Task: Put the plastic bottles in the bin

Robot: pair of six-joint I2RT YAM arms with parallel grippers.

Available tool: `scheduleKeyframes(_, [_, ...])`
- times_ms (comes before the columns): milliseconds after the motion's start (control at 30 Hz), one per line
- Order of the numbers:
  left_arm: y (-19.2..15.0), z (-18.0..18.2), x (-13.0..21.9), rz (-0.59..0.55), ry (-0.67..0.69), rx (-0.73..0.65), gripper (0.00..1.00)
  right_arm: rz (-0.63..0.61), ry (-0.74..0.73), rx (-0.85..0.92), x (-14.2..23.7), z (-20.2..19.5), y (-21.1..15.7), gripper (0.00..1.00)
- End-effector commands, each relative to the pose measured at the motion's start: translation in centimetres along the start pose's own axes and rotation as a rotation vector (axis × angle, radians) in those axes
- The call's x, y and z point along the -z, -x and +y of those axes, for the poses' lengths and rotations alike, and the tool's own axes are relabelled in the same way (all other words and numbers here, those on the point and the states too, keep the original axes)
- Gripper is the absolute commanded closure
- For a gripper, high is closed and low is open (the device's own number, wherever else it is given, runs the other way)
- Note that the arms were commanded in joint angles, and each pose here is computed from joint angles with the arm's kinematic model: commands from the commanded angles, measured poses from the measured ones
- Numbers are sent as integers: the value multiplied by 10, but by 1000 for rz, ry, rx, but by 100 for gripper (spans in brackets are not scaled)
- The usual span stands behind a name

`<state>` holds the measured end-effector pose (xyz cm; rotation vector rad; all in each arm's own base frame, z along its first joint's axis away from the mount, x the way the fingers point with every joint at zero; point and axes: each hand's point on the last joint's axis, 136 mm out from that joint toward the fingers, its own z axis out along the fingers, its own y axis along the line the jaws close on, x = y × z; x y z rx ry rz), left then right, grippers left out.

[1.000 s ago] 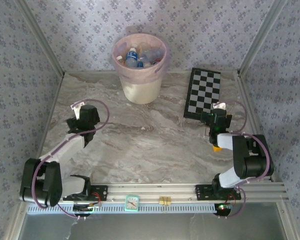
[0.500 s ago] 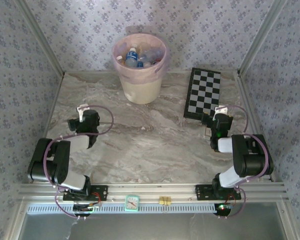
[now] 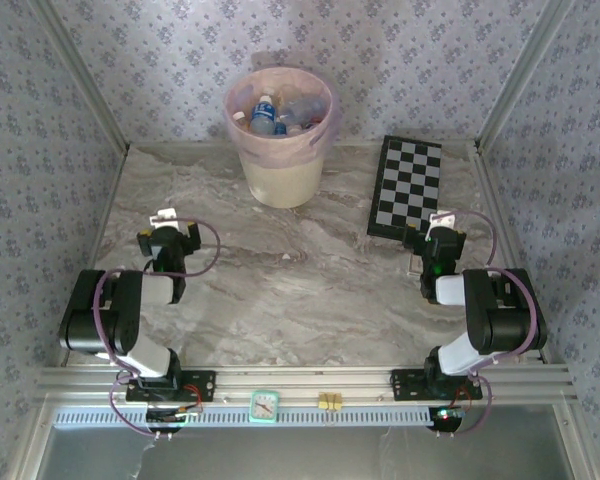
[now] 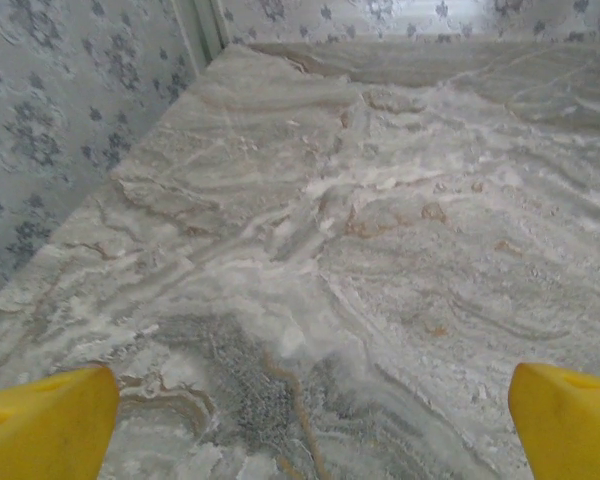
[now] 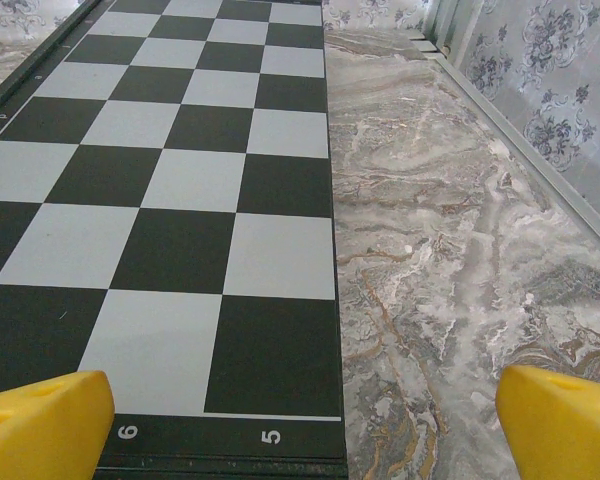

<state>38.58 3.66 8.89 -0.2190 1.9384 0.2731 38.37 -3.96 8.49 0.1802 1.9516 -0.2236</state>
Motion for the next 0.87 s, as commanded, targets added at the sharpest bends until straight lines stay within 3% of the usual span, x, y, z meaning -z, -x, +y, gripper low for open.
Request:
scheduleKeyframes(0, [5,-6,0,-40,-45,4,0,-20,-7,14,0,0,4,0])
scheduleKeyframes(833, [6,-6,0,-31,-44,8,0,-20,-7,16,0,0,3,0])
